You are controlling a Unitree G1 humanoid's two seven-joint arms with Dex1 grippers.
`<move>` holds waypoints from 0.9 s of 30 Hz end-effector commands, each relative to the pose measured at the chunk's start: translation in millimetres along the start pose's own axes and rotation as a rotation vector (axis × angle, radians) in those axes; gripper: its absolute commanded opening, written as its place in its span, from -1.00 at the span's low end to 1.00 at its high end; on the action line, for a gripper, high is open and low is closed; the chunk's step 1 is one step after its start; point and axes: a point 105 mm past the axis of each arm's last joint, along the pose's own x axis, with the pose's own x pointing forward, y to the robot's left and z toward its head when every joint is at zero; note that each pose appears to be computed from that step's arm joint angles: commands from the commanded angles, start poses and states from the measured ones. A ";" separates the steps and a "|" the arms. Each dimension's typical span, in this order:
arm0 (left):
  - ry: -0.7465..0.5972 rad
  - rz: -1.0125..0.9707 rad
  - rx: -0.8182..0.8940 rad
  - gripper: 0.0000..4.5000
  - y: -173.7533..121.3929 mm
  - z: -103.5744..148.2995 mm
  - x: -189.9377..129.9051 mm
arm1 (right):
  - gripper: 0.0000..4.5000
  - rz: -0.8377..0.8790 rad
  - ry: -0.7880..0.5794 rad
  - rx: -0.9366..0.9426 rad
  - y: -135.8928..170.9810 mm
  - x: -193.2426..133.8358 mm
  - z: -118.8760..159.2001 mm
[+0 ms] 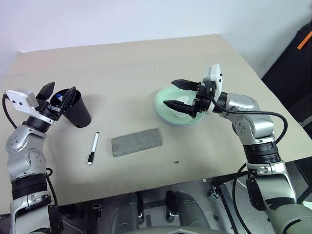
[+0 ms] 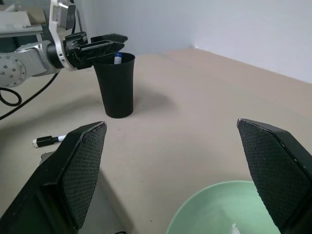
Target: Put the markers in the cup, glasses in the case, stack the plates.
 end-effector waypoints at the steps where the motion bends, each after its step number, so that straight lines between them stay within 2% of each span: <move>1: -0.052 -0.045 0.026 0.98 -9.0 26.9 1.4 | 1.00 0.002 -0.043 -0.032 -2.0 -3.6 16.1; 7: 0.023 -0.146 0.050 0.98 -25.7 61.4 -17.1 | 1.00 0.014 -0.022 -0.029 -5.7 -4.9 13.4; 11: 0.131 -0.082 0.023 0.98 -20.6 73.5 -38.6 | 1.00 0.021 -0.013 -0.021 -8.0 -2.9 8.5; 15: 0.171 -0.119 -0.006 0.98 -45.0 82.3 -50.5 | 1.00 0.039 -0.014 -0.011 -8.9 2.8 5.4; 17: 0.243 -0.132 -0.029 0.98 -56.2 77.8 -58.8 | 1.00 0.045 -0.013 -0.010 -10.7 6.3 4.8; 24: 0.707 -0.095 -0.066 0.98 -76.8 19.9 -98.7 | 1.00 0.071 -0.015 -0.021 -14.0 15.1 5.1; 27: 0.747 -0.077 -0.070 0.98 -78.1 10.1 -101.0 | 1.00 0.076 -0.018 -0.022 -12.5 14.9 5.7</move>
